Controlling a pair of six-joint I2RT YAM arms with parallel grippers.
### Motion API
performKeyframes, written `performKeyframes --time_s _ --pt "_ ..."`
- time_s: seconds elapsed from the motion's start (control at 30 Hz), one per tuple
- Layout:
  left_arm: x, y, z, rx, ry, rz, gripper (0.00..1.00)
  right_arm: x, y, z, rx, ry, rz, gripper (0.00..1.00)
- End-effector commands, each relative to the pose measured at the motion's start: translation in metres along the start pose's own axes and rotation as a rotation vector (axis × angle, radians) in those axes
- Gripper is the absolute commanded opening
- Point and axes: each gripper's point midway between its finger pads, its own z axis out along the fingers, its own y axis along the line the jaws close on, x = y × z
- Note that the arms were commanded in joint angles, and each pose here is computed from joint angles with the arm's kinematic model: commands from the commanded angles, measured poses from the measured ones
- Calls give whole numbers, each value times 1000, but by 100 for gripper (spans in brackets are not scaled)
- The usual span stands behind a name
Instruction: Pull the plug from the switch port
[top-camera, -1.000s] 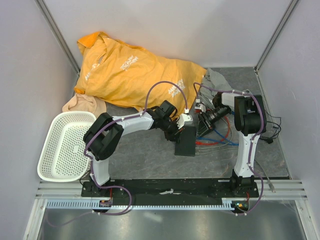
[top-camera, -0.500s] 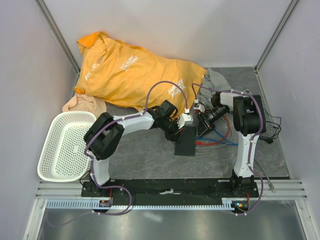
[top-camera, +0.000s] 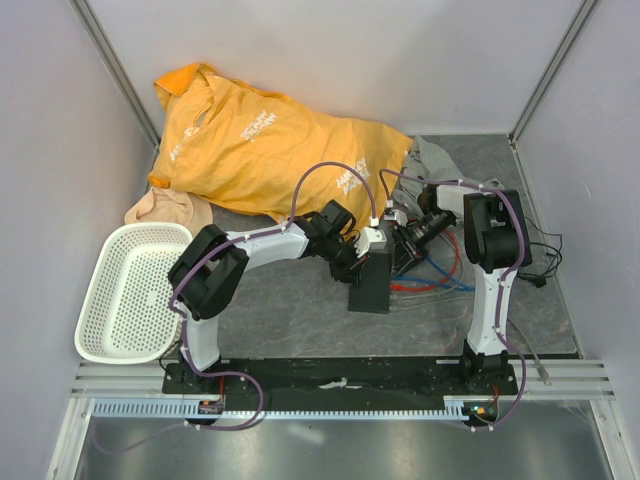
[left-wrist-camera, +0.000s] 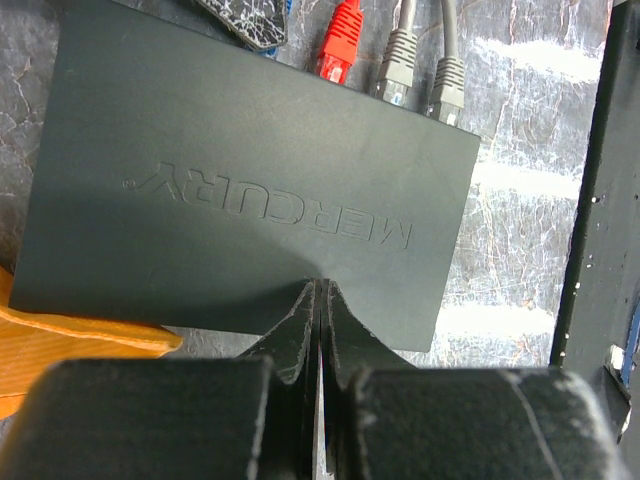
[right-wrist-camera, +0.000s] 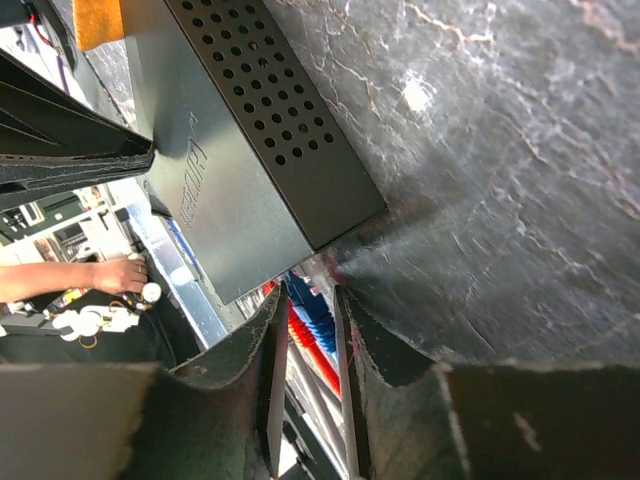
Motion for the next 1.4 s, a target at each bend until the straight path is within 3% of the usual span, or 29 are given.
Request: performKeyframes --time_s 0.0,0.1,0.27,1.0,1.37 --pt "44 2 14 -11 137 -80 1 -12 -35 16 142 8 -144 22" --pt "44 2 14 -9 138 -81 2 -13 -37 15 155 9 -135 8" --pt "44 2 14 -7 138 -80 2 -15 -42 10 205 21 -143 1" --pt "44 3 15 1 135 -88 1 -10 -69 -14 319 189 -280 0" --pt "44 4 16 3 134 -93 2 -26 -45 -23 280 109 -297 0"
